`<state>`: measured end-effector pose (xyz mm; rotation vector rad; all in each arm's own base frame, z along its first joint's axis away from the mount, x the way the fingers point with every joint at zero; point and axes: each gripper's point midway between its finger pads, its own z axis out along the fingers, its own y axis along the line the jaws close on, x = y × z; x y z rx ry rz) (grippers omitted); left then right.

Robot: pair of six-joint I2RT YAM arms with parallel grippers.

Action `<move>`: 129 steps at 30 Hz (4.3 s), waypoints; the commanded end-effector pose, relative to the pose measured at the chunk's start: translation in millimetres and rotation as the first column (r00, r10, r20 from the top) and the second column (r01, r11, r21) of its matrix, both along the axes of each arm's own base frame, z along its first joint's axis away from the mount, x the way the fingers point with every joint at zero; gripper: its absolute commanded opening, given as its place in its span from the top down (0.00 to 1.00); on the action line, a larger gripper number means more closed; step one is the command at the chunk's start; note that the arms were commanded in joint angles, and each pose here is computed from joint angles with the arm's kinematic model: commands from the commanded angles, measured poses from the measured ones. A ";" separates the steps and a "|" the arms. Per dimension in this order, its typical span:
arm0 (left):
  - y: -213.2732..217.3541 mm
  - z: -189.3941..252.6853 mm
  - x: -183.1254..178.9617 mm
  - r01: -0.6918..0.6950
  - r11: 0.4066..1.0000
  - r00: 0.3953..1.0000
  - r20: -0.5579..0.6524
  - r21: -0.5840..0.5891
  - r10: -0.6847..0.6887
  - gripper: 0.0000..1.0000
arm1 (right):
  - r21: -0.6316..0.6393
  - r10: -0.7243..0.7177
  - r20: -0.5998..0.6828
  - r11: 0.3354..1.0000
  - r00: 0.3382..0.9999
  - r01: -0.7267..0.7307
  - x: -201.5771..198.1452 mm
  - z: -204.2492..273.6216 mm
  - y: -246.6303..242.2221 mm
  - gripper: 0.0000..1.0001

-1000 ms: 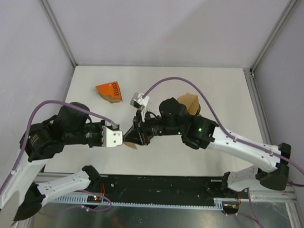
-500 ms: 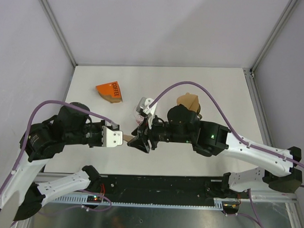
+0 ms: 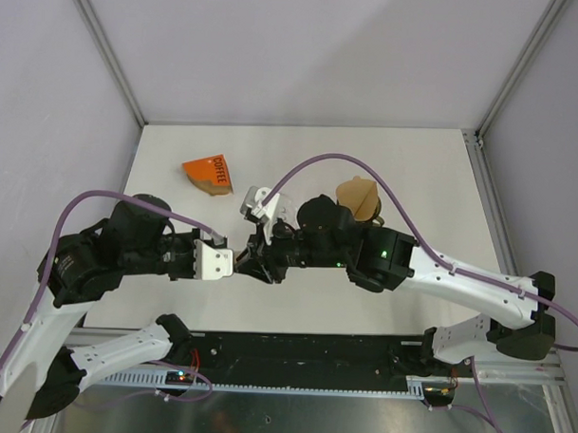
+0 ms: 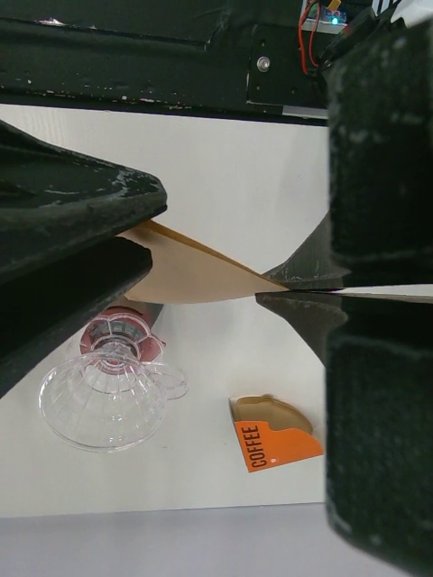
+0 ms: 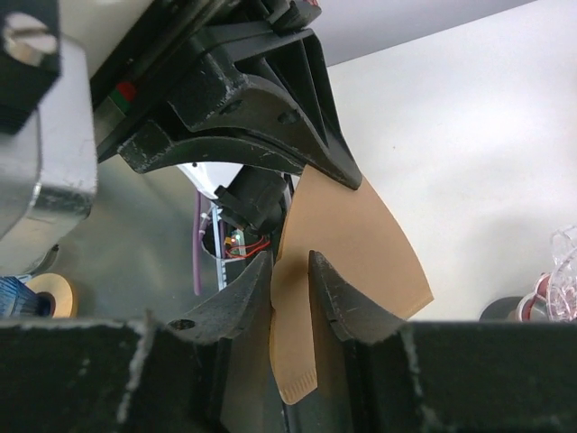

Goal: Place the coffee filter in the dripper
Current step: Place the coffee filter in the coffee dripper.

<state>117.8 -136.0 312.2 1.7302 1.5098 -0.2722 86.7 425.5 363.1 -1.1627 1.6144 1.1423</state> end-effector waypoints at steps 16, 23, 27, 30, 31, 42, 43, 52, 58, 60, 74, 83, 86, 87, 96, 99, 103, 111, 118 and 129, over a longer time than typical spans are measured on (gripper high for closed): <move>-2.1 -0.3 -5.0 0.025 1.000 1.000 -0.012 -0.005 -0.025 1.00 | 0.148 0.063 -0.006 0.987 0.998 -0.062 -9.6 47.8 -9.2 0.67; -2.2 -0.5 -5.7 0.028 1.000 1.000 -0.014 -0.005 -0.028 1.00 | 0.136 0.040 -0.004 0.990 0.999 -0.039 -5.4 44.3 -10.9 0.73; -2.3 -0.5 -5.8 0.028 1.000 0.999 -0.016 -0.005 -0.028 1.00 | 0.125 0.029 -0.006 0.992 1.000 -0.028 -2.9 40.5 -11.1 0.82; -2.5 -0.5 -6.1 0.029 1.000 0.999 -0.017 -0.006 -0.029 1.00 | 0.123 0.026 -0.005 0.992 1.000 -0.025 -2.2 40.4 -11.7 0.85; -2.5 -0.4 -6.1 0.030 1.000 0.999 -0.017 -0.006 -0.030 1.00 | 0.119 0.024 -0.005 0.993 1.000 -0.023 -1.5 39.1 -11.6 0.85; -2.6 -0.3 -6.1 0.030 1.000 0.999 -0.019 -0.006 -0.030 1.00 | 0.106 0.000 -0.010 0.994 1.000 0.001 1.4 35.7 -15.1 0.93; -2.6 -0.7 -5.9 0.030 1.000 0.999 -0.019 -0.004 -0.030 1.00 | 0.105 0.001 -0.010 0.994 1.000 0.000 1.2 35.2 -14.8 0.94; -2.5 -1.1 -6.0 0.031 1.000 0.999 -0.020 -0.001 -0.031 1.00 | 0.101 -0.012 -0.012 0.995 1.000 0.013 2.7 35.4 -17.1 0.85; -3.2 -0.3 -6.0 0.035 0.999 0.999 -0.019 -0.003 -0.035 1.00 | 0.115 -0.022 -0.015 0.993 1.000 0.023 3.2 39.8 -19.9 0.82; -3.6 -0.6 -5.8 0.035 0.999 0.999 -0.021 -0.002 -0.035 1.00 | 0.111 -0.022 -0.017 0.993 1.000 0.023 3.1 38.6 -19.9 0.83; -4.7 1.2 -5.5 0.038 0.999 0.999 -0.020 -0.005 -0.038 1.00 | 0.083 -0.016 -0.023 0.996 1.000 0.018 2.3 30.8 -19.1 0.85; -4.2 2.2 -6.3 0.040 0.999 0.999 -0.017 -0.006 -0.040 1.00 | 0.073 -0.014 -0.019 0.997 1.000 0.015 2.4 27.8 -18.1 0.93; -4.1 2.8 -6.1 0.039 0.999 0.999 -0.015 -0.008 -0.039 1.00 | 0.064 -0.012 -0.015 0.998 1.000 0.013 2.4 24.8 -16.1 0.90; -4.3 3.3 -6.0 0.039 0.999 0.999 -0.015 -0.009 -0.039 1.00 | 0.061 -0.014 -0.013 0.998 1.000 0.015 2.6 24.0 -15.9 0.89; -4.7 3.6 -6.3 0.040 0.999 0.999 -0.016 -0.011 -0.040 1.00 | 0.032 -0.021 -0.005 0.999 1.000 0.021 4.3 15.3 -14.0 0.87; -5.2 3.8 -6.4 0.042 0.999 0.999 -0.017 -0.012 -0.043 1.00 | 0.026 -0.023 -0.003 0.999 1.000 0.023 4.9 13.5 -13.8 0.86; -5.5 4.1 -6.3 0.043 0.999 0.999 -0.018 -0.012 -0.043 1.00 | 0.011 -0.020 0.001 1.000 1.000 0.020 3.9 9.7 -12.5 0.84; -6.2 3.5 -6.5 0.045 0.999 0.999 -0.023 -0.011 -0.045 1.00 | -0.019 -0.015 0.002 1.000 1.000 0.015 2.1 2.3 -9.7 0.81; -4.7 0.1 -4.1 0.035 0.999 0.999 -0.022 0.004 -0.035 1.00 | 0.010 0.035 -0.016 0.999 0.999 -0.035 -8.0 10.2 -7.3 0.77; -3.7 -0.9 -4.4 0.035 0.999 0.999 -0.021 0.007 -0.034 1.00 | 0.053 0.066 -0.016 0.997 0.998 -0.065 -15.1 21.8 -9.3 0.99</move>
